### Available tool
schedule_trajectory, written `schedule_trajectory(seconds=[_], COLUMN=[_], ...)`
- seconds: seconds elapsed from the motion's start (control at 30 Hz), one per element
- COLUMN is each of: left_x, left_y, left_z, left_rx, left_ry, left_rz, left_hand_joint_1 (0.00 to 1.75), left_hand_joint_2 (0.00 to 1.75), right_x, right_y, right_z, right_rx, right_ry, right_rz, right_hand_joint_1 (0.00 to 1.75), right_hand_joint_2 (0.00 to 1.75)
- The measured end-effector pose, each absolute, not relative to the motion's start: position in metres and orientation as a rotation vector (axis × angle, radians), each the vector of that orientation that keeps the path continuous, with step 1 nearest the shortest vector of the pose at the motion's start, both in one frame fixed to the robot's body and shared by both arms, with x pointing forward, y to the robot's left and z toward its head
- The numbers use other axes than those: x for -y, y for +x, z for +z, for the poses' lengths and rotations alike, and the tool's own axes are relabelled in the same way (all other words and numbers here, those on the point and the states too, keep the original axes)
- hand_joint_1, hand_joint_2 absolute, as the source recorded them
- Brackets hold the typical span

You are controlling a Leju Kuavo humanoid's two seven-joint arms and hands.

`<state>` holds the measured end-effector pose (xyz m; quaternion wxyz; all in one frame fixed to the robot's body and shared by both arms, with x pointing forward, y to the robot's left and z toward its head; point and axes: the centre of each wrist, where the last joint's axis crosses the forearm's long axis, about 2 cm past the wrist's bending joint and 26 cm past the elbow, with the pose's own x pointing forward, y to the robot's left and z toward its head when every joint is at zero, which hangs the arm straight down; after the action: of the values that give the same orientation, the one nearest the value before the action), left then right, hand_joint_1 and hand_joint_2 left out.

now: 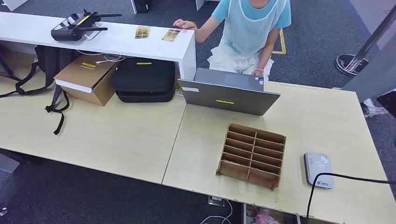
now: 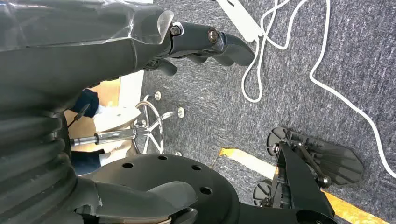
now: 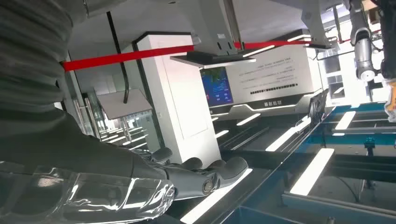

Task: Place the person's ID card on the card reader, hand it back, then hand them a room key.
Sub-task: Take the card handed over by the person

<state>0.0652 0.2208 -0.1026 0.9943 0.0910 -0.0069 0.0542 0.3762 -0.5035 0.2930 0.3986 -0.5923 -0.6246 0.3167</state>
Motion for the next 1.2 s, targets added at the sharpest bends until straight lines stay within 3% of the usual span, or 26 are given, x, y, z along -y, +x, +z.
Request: schedule_trajectory(seconds=[0.67,0.93,1.2], left_x=[-0.222,-0.223,-0.224], left_y=[0.064,0.064,0.062], left_z=[-0.103,-0.103,-0.103], left_rx=[0.007,0.016,0.013], left_ry=[0.181,0.190,0.192], left_rz=[0.124,0.092,0.091], left_hand_joint_1=[0.00,0.00,0.00], left_hand_joint_2=[1.75,1.75,1.75], right_x=[0.477,0.474,0.488], right_y=[0.370,0.365,0.361], right_z=[0.266,0.247,0.246], right_rx=[1.693,1.698,1.673], right_ry=[-1.247,-0.540,-0.428], right_rz=[0.879,0.746,0.693], right_hand_joint_1=[0.00,0.00,0.00], right_hand_joint_2=[1.75,1.75,1.75])
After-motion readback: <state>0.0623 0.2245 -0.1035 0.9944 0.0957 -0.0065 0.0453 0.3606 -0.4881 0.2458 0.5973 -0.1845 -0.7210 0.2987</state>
